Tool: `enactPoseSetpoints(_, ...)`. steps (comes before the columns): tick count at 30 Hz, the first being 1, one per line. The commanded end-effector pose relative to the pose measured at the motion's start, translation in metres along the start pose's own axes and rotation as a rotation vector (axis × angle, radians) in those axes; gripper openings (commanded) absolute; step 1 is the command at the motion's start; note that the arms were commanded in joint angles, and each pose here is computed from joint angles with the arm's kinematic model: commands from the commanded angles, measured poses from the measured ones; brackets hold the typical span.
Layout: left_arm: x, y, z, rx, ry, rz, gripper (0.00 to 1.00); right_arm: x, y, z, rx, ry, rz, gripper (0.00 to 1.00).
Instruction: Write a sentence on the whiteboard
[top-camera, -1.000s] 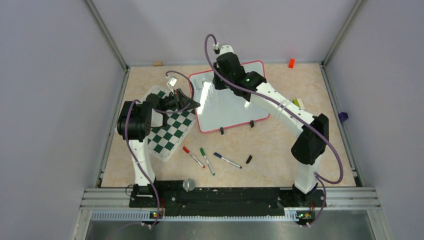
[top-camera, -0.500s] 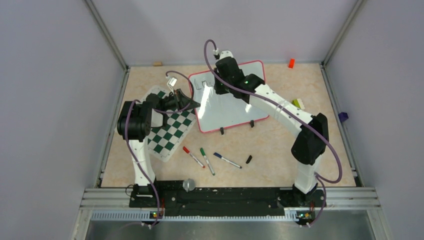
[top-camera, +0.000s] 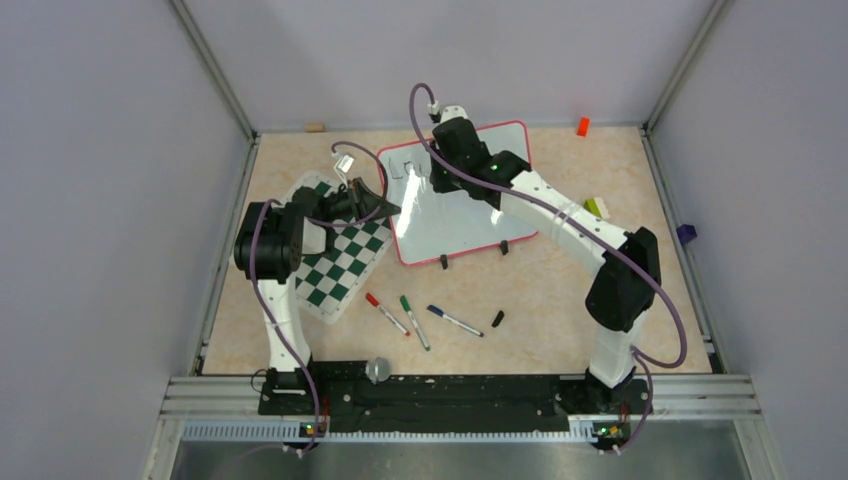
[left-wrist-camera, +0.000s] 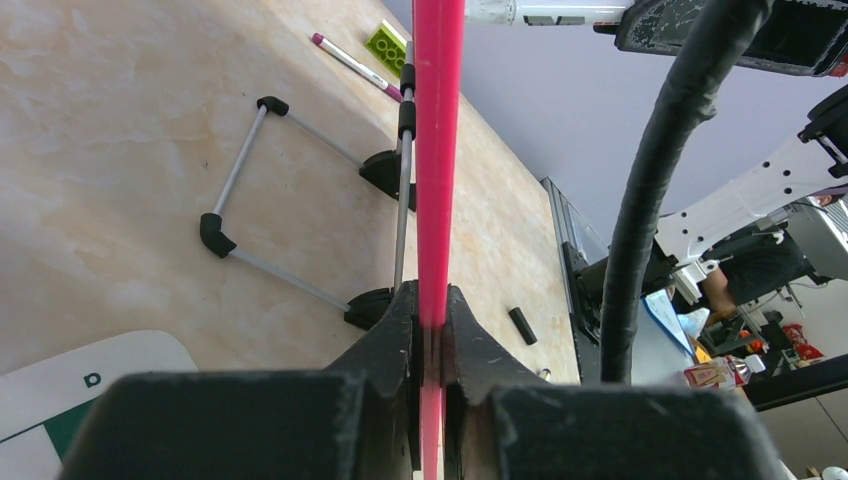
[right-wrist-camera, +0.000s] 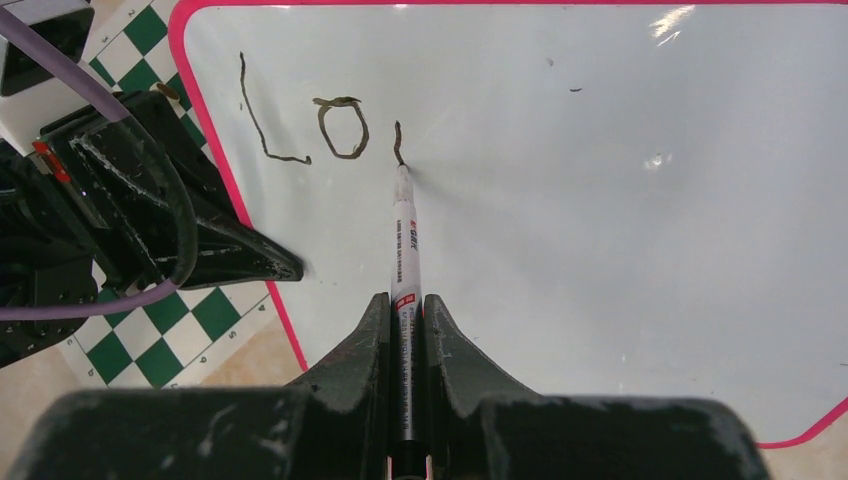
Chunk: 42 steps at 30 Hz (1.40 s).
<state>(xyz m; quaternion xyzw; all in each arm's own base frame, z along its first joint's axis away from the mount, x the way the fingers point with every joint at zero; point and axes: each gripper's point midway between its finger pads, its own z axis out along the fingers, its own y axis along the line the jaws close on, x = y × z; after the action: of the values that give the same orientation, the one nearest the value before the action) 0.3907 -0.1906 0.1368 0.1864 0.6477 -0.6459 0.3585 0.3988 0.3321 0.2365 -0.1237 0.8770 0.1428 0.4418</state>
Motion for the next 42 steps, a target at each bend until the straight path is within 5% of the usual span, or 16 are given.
enactPoseSetpoints(1, 0.008, -0.025, 0.005, 0.076, 0.087, 0.08, 0.0, -0.018, -0.007, -0.011, 0.021, -0.052, 0.022, 0.0)
enactPoseSetpoints(22, 0.009, -0.025, 0.005, 0.078, 0.091, 0.077, 0.0, -0.047, -0.015, 0.005, 0.052, -0.091, 0.029, 0.0)
enactPoseSetpoints(42, 0.008, -0.024, 0.005, 0.077, 0.09, 0.077, 0.0, -0.058, -0.014, -0.027, -0.023, -0.144, 0.007, 0.0)
